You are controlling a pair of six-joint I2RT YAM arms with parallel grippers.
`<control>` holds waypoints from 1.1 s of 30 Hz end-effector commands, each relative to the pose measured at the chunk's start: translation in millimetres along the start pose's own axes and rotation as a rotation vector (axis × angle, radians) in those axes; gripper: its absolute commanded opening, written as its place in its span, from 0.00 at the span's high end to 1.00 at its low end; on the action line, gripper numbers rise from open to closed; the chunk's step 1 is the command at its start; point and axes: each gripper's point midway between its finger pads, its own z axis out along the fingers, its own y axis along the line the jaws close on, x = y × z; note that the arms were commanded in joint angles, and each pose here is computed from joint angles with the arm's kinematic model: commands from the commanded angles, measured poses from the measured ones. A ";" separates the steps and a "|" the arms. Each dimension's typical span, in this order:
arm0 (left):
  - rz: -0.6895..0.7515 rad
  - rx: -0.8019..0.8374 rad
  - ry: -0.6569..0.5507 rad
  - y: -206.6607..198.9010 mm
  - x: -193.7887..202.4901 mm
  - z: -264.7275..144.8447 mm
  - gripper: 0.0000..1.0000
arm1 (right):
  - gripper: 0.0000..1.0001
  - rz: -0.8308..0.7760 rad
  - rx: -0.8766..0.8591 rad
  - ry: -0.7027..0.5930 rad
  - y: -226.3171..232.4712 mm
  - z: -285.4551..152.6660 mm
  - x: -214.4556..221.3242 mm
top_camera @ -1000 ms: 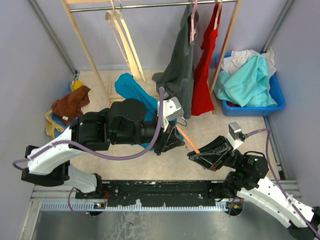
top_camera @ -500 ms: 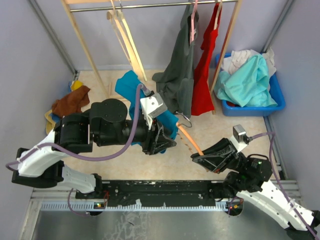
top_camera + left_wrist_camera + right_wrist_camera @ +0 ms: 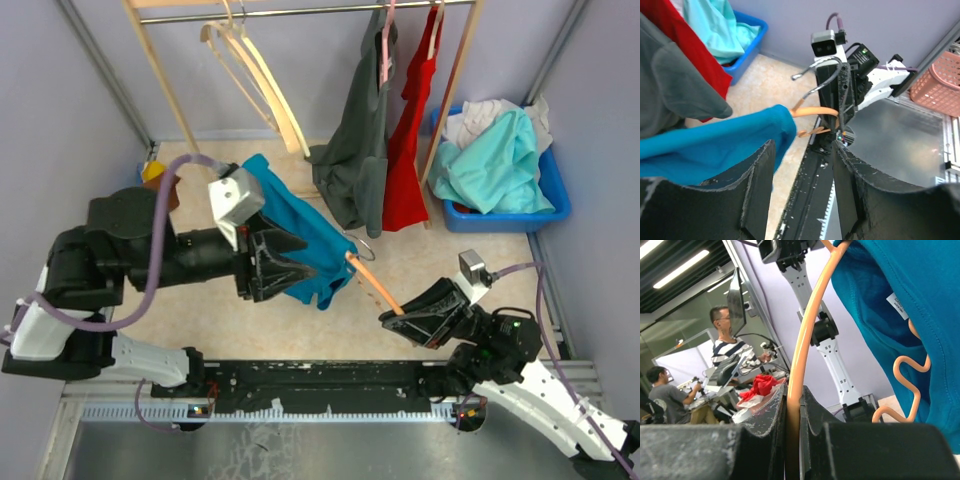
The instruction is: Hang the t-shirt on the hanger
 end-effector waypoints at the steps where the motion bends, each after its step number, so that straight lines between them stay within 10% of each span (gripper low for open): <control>1: 0.077 -0.053 -0.072 13.1 -19.0 -19.5 0.45 | 1.00 -0.048 -0.131 -0.027 36.6 -3.6 -14.0; 33: 0.137 0.162 0.294 -17.3 71.5 -0.6 0.37 | 1.00 0.167 -0.325 0.147 74.5 -12.7 7.2</control>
